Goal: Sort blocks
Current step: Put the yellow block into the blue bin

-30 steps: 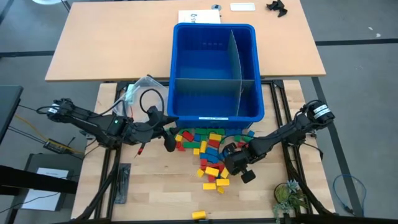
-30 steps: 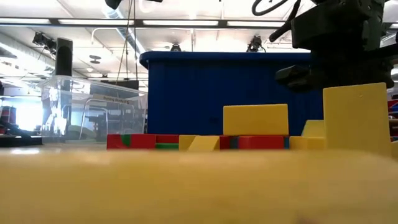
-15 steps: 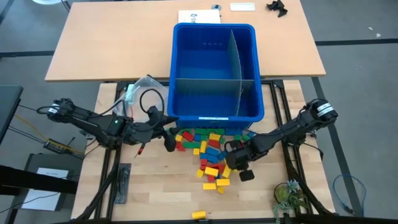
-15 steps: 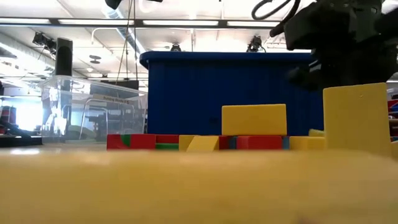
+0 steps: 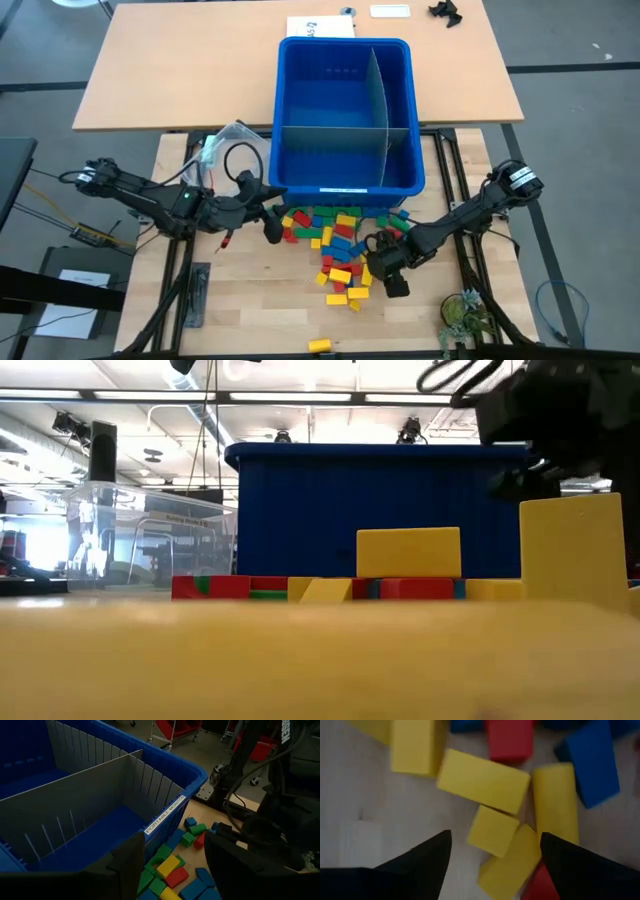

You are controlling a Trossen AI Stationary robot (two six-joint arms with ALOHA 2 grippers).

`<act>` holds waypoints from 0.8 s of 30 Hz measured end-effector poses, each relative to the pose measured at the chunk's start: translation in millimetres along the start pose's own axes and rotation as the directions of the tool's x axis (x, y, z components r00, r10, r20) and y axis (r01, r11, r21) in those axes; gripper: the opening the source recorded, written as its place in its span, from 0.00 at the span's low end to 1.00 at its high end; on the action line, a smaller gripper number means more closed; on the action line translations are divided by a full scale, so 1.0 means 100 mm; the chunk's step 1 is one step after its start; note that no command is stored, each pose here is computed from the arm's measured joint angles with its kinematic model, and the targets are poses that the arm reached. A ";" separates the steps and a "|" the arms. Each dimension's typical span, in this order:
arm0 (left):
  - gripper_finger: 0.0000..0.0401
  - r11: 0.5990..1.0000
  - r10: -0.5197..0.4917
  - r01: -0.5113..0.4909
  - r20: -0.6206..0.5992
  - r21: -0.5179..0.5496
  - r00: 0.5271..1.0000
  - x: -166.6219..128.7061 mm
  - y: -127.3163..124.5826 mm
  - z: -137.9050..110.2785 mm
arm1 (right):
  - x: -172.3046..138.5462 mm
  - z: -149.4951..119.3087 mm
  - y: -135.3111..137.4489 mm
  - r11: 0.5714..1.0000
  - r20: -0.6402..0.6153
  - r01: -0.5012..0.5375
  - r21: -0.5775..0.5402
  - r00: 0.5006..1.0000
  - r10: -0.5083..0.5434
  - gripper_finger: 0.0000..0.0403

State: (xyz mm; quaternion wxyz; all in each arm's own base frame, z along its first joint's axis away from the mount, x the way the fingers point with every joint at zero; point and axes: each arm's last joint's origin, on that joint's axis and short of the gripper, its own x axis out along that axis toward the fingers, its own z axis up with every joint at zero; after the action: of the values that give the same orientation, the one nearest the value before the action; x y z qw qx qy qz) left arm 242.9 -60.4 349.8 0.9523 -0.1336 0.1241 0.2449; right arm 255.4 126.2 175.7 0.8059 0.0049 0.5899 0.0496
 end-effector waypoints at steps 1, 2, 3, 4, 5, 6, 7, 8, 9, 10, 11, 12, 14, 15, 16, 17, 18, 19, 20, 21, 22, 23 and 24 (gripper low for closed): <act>0.53 1.000 0.000 0.000 0.000 0.000 1.000 0.00 0.00 0.00 | 0.01 0.00 0.00 1.000 0.004 -0.001 0.015 1.000 0.001 0.77; 0.53 1.000 0.000 0.000 -0.001 0.001 1.000 0.00 0.00 0.00 | 0.02 -0.01 0.00 1.000 0.014 -0.001 0.026 1.000 0.001 0.77; 0.53 1.000 0.000 0.000 0.000 0.000 1.000 0.00 0.00 0.00 | 0.04 -0.02 -0.01 0.999 0.025 0.002 0.040 1.000 -0.003 0.76; 0.53 1.000 0.001 -0.001 0.000 0.001 1.000 0.00 0.00 0.00 | 0.06 -0.02 -0.01 0.999 0.036 0.006 0.052 0.999 -0.008 0.76; 0.53 1.000 0.000 0.000 0.000 0.000 1.000 0.00 0.00 0.00 | 0.07 -0.02 -0.01 0.998 0.047 0.009 0.060 0.999 -0.011 0.75; 0.53 1.000 0.000 0.000 0.000 0.000 1.000 0.00 0.00 0.00 | 0.08 -0.02 -0.01 0.998 0.058 0.004 0.062 0.998 -0.007 0.74; 0.53 1.000 0.000 0.000 0.000 0.000 1.000 0.00 0.00 0.00 | 0.09 -0.02 -0.01 0.998 0.067 0.000 0.059 0.998 -0.004 0.73; 0.53 1.000 0.000 0.000 0.001 -0.001 1.000 0.00 0.00 0.00 | 0.10 -0.02 -0.01 0.999 0.072 -0.003 0.050 0.997 -0.001 0.72; 0.53 1.000 -0.001 0.001 0.002 -0.002 1.000 0.00 0.00 0.00 | 0.11 -0.04 -0.01 0.999 0.073 -0.003 0.039 0.997 0.000 0.72; 0.53 1.000 -0.003 0.003 0.004 -0.005 1.000 0.00 0.00 0.01 | 0.12 -0.05 -0.01 1.000 0.074 -0.003 0.030 0.997 0.001 0.71; 0.53 1.000 -0.002 0.002 0.005 -0.005 1.000 0.00 0.00 0.01 | 0.13 -0.06 -0.01 1.000 0.079 -0.001 0.024 0.997 -0.001 0.70; 0.53 1.000 -0.002 0.002 0.004 -0.005 1.000 0.00 0.00 0.01 | 0.14 -0.07 -0.01 1.000 0.086 0.001 0.021 0.996 -0.003 0.69; 0.53 1.000 -0.002 0.002 0.004 -0.004 1.000 0.00 0.00 0.01 | 0.18 -0.10 -0.01 1.000 0.091 0.010 0.018 0.996 -0.012 0.66; 0.53 1.000 -0.002 0.002 0.004 -0.005 1.000 0.00 0.00 0.01 | 0.20 -0.12 -0.02 1.000 0.091 0.020 0.019 0.996 -0.022 0.65; 0.53 1.000 -0.003 0.003 0.004 -0.004 1.000 0.00 0.00 0.01 | 0.21 -0.14 -0.03 0.999 0.097 0.030 0.024 0.995 -0.032 0.63; 0.53 1.000 -0.002 0.002 0.004 -0.005 1.000 0.00 0.00 0.01 | 0.22 -0.14 -0.03 0.999 0.101 0.037 0.031 0.994 -0.040 0.61; 0.53 1.000 -0.002 0.002 0.004 -0.005 1.000 0.00 0.00 0.01 | 0.22 -0.15 -0.03 0.999 0.105 0.037 0.032 0.994 -0.040 0.59; 0.53 1.000 -0.002 0.002 0.004 -0.004 1.000 0.00 0.00 0.00 | 0.23 -0.15 -0.03 0.999 0.110 0.035 0.032 0.993 -0.039 0.58; 0.53 1.000 -0.002 0.002 0.004 -0.004 1.000 0.00 0.00 0.00 | 0.24 -0.15 -0.04 0.999 0.118 0.036 0.032 0.992 -0.040 0.56; 0.53 1.000 -0.002 0.003 0.004 -0.004 1.000 0.00 0.00 0.01 | 0.24 -0.15 -0.04 0.999 0.125 0.039 0.031 0.991 -0.043 0.54; 0.53 1.000 -0.002 0.002 0.004 -0.004 1.000 0.00 0.00 0.01 | 0.25 -0.16 -0.04 0.998 0.131 0.046 0.032 0.990 -0.049 0.52; 0.53 1.000 -0.002 0.002 0.004 -0.004 1.000 0.00 0.00 0.01 | 0.26 -0.17 -0.05 0.998 0.133 0.049 0.032 0.990 -0.053 0.51; 0.53 1.000 -0.002 0.002 0.004 -0.005 1.000 0.00 0.00 0.01 | 0.28 -0.19 -0.06 0.998 0.132 0.050 0.032 0.990 -0.054 0.49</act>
State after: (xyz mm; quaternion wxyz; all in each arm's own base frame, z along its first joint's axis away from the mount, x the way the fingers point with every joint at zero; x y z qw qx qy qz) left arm 243.1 -60.4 350.4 0.9524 -0.1354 0.1213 0.2445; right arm 246.0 122.1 143.1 0.8441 0.0043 0.5357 0.0198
